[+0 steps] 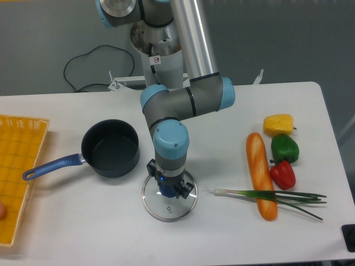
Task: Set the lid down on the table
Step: 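Hold the lid flat on the table and open the gripper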
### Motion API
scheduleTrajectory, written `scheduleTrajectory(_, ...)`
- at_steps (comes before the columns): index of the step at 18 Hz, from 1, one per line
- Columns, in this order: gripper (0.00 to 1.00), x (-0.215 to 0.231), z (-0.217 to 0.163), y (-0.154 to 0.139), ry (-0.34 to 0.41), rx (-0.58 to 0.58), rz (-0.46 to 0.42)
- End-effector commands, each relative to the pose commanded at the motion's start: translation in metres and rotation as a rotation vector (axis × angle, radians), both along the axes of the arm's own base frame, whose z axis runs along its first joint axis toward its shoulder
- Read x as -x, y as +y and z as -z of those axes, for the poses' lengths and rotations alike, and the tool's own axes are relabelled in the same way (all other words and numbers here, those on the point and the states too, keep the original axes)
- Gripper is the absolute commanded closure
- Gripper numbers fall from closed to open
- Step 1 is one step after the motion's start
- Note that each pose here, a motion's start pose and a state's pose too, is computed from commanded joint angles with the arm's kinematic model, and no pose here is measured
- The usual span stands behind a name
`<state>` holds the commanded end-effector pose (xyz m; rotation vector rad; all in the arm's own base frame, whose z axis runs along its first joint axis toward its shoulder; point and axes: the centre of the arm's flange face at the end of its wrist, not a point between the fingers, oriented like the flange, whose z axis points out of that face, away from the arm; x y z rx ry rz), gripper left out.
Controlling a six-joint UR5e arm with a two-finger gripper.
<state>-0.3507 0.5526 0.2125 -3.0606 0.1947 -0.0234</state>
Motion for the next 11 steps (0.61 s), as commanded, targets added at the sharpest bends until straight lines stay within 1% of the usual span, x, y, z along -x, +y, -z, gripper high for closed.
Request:
scheduleTrajectory(6, 0.35, 0.0001, 0.001, 0.0001, -0.001, 0.001, 0.002)
scheduleTrajectory(11, 0.17, 0.0012, 0.001, 0.0012, 0.0, 0.0, 0.003)
